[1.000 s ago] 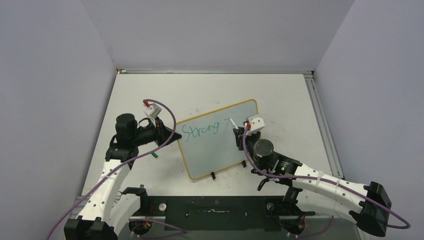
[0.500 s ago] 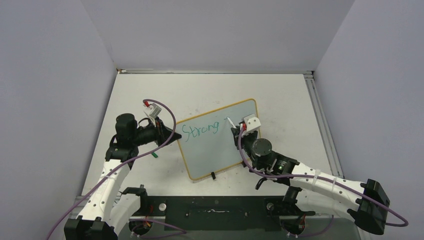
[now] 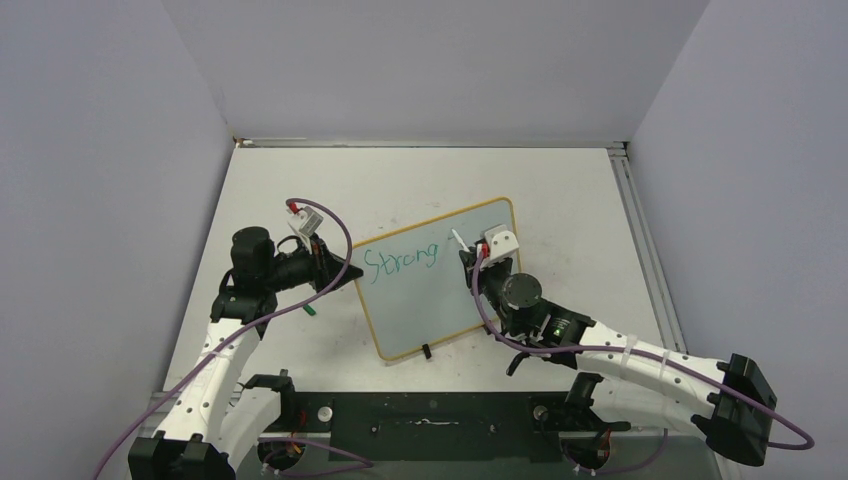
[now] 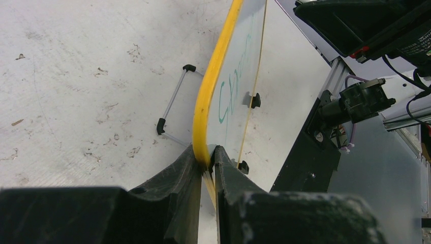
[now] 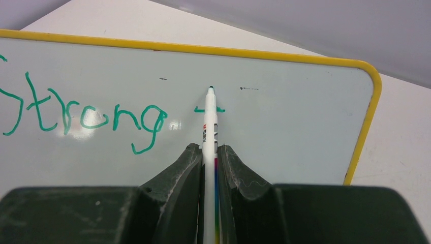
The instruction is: Write a sentence on the whiteboard
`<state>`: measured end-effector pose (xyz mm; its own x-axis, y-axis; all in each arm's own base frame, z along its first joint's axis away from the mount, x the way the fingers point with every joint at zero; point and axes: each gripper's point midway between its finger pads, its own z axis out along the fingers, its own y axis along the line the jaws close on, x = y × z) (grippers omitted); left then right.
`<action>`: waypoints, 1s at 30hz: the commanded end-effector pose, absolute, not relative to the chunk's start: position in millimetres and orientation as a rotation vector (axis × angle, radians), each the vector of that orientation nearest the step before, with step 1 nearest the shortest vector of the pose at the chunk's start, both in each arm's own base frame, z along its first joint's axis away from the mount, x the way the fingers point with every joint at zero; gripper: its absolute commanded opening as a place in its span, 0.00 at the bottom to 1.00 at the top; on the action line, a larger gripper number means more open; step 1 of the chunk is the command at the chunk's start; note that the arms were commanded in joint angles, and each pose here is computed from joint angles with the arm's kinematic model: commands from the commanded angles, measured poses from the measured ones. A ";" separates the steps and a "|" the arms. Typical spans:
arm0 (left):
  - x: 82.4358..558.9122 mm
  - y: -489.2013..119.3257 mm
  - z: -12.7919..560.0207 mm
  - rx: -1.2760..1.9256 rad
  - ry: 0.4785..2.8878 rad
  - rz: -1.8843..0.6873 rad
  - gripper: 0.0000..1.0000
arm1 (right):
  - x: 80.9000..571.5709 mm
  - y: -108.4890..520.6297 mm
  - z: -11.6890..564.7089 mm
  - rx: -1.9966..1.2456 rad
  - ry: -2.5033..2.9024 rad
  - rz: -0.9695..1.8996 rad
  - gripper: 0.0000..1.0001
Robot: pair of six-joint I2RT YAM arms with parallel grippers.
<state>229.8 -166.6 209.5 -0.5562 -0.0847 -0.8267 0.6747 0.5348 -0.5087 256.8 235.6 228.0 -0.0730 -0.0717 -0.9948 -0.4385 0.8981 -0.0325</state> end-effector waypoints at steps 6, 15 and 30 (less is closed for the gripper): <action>233.2 -166.7 217.5 0.529 1.854 -1.068 0.00 | 249.1 230.4 220.1 -0.353 1.674 0.355 0.05; 233.1 -166.7 217.4 0.529 1.853 -1.067 0.00 | 230.7 229.1 193.2 -0.353 1.746 0.370 0.05; 233.2 -166.5 217.0 0.528 1.855 -1.066 0.00 | 237.2 215.0 233.6 -0.308 1.656 0.281 0.05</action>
